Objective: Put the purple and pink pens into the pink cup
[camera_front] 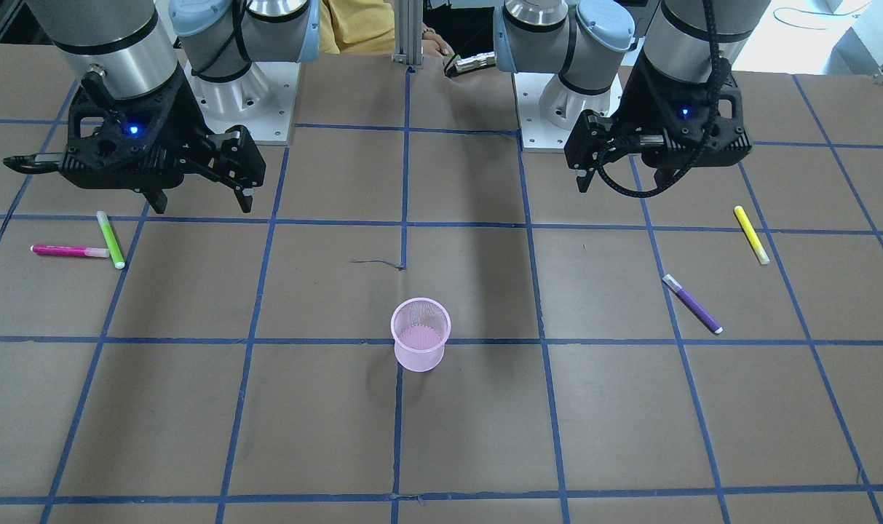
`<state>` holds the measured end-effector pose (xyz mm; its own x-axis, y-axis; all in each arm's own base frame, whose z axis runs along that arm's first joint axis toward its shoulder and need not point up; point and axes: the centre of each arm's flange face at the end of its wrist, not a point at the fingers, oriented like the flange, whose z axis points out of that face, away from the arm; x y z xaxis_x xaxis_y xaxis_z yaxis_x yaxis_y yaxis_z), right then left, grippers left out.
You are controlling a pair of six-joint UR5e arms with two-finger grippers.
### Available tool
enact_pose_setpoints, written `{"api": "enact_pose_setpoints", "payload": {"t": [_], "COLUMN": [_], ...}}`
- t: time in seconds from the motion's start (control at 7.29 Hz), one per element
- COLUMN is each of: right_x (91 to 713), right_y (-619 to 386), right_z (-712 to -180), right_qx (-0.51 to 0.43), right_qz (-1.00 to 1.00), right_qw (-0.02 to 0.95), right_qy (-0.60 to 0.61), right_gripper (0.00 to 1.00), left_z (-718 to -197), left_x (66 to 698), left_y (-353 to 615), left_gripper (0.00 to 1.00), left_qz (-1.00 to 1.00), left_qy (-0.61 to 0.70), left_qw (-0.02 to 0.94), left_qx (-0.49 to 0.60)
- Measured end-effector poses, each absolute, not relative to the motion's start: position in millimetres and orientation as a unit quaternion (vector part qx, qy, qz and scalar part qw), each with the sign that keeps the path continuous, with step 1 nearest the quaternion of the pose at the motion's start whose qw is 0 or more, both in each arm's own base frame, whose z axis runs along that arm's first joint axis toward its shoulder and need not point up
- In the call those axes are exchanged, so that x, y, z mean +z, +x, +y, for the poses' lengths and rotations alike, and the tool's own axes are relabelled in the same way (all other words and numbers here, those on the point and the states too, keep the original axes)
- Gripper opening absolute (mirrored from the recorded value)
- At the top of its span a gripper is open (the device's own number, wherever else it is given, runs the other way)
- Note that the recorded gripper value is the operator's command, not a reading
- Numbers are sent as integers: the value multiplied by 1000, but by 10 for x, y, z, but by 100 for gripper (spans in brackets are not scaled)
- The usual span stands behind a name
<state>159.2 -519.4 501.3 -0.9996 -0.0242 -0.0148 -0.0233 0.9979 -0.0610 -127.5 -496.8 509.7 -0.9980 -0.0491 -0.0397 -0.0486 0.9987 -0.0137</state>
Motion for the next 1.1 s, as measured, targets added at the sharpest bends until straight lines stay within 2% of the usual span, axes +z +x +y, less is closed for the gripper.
{"api": "enact_pose_setpoints", "payload": {"t": [0.69, 1.1], "right_x": [5017, 5144], "right_y": [1572, 811], "right_z": [-5218, -5248], "right_qx": [-32, -26], "right_qz": [999, 997], "right_qw": [10, 4], "right_qy": [-12, -68], "right_gripper": [100, 100], "left_z": [-4957, -4991], "left_x": [5134, 5073], "left_y": [-1286, -1269], "left_gripper": [100, 100], "left_qz": [999, 999], "left_qy": [-23, -25], "left_qw": [27, 26], "left_qx": [-15, -9]}}
